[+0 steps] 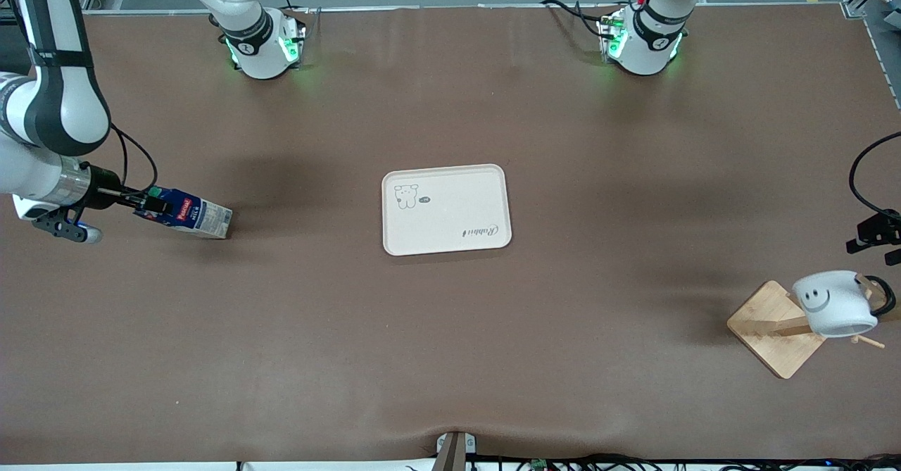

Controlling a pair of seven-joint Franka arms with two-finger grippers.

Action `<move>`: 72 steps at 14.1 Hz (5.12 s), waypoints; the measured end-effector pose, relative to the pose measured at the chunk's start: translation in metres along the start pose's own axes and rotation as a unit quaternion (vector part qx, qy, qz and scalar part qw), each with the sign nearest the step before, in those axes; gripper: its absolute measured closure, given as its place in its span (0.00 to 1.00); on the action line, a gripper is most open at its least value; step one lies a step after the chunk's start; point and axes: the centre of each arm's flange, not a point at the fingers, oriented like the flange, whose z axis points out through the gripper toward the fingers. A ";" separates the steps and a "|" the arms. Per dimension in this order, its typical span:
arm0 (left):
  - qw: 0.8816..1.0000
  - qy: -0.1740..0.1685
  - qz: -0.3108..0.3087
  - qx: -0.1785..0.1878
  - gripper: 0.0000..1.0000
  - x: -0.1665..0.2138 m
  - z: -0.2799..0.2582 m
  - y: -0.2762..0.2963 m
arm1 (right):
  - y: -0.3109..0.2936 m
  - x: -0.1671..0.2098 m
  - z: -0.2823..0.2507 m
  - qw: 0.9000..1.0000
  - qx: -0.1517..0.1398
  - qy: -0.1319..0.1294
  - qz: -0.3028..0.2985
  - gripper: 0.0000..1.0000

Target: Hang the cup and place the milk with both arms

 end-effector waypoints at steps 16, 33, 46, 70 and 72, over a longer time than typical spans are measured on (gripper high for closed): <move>0.992 -0.057 -0.103 0.051 0.00 -0.015 -0.126 0.190 | -0.021 -0.007 0.013 0.999 -0.005 -0.026 -0.021 0.02; 0.981 -0.077 -0.154 0.084 0.00 -0.040 -0.138 0.284 | -0.092 0.020 -0.160 0.991 -0.047 0.033 -0.123 0.00; 0.987 -0.042 -0.129 0.083 0.00 -0.071 -0.138 0.267 | -0.064 -0.060 -0.289 0.985 -0.102 0.069 -0.124 0.00; 0.988 -0.046 -0.140 0.056 0.00 -0.071 -0.159 0.265 | -0.071 -0.096 -0.303 0.980 -0.077 0.122 -0.140 0.00; 0.987 -0.043 -0.144 0.056 0.00 -0.075 -0.166 0.262 | -0.071 -0.095 -0.302 0.980 -0.077 0.121 -0.140 0.00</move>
